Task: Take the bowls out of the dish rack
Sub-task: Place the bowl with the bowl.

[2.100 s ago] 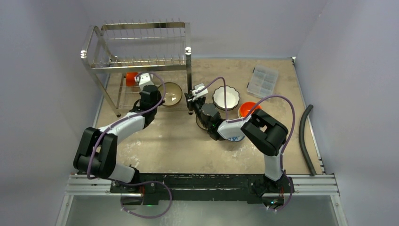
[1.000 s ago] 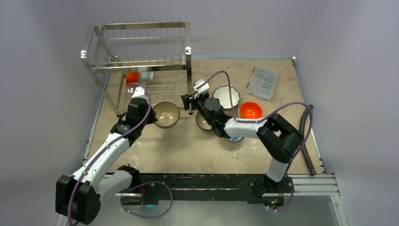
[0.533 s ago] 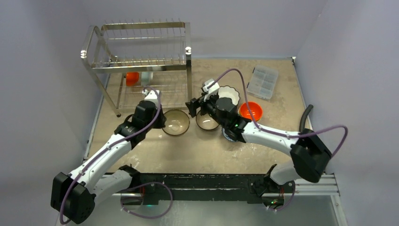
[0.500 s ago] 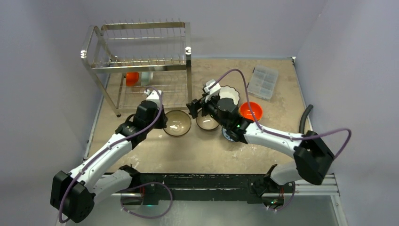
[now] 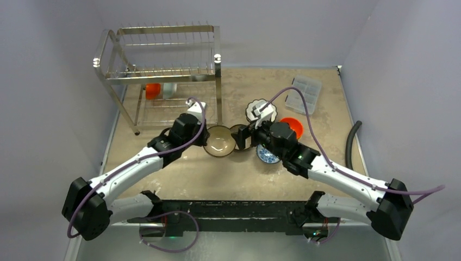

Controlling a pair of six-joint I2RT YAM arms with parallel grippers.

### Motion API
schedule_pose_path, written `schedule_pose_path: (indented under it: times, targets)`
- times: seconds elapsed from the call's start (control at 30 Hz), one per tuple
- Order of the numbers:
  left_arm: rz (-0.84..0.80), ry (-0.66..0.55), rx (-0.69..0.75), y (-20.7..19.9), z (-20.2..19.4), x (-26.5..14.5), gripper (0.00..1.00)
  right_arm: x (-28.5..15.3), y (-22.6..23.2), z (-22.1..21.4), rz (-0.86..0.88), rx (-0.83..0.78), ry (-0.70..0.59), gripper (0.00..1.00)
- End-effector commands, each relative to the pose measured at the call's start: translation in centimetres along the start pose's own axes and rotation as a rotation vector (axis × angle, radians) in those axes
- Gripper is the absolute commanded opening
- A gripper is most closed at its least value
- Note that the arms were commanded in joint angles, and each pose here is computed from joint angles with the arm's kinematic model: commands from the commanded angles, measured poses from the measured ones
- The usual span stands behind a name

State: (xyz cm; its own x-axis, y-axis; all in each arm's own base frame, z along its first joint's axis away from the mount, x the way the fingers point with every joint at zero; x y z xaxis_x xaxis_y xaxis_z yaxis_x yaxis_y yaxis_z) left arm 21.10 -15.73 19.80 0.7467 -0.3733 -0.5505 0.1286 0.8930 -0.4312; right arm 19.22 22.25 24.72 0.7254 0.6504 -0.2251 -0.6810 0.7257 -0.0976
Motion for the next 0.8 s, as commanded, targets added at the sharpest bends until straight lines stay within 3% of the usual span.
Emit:
schedule_pose_path:
  times: [0.0,0.43,0.77]
  targets:
    - [-0.217,-0.23,-0.016,-6.1,4.7,0.1,0.0,-1.5,-0.7,-0.5,-0.067,0.031,-0.005,0.96]
    - [-0.224,-0.288,-0.003,-9.3,4.3,4.7,0.0,-5.1,-2.5,-1.6,-0.244,0.077,-0.283,0.99]
    - [-0.205,-0.287,-0.004,-9.9,3.8,7.2,0.0,-5.5,-2.6,-2.6,-0.264,0.111,-0.316,0.99]
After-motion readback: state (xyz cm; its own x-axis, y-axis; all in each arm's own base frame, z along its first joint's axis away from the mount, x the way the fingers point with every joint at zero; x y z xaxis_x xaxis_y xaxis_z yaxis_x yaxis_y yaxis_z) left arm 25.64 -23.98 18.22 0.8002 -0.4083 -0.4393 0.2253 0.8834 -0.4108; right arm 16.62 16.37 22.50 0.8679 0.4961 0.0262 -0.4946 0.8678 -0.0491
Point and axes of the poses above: each gripper's point midway between its finger pads, its own x axis out along the fingers, its own y axis along the line the jaws close on, z = x × y, the point moved 9 cm from there along -x, back along the fingers, and after that the axes turned 15 degrees about -x, right-handed, at the moved point
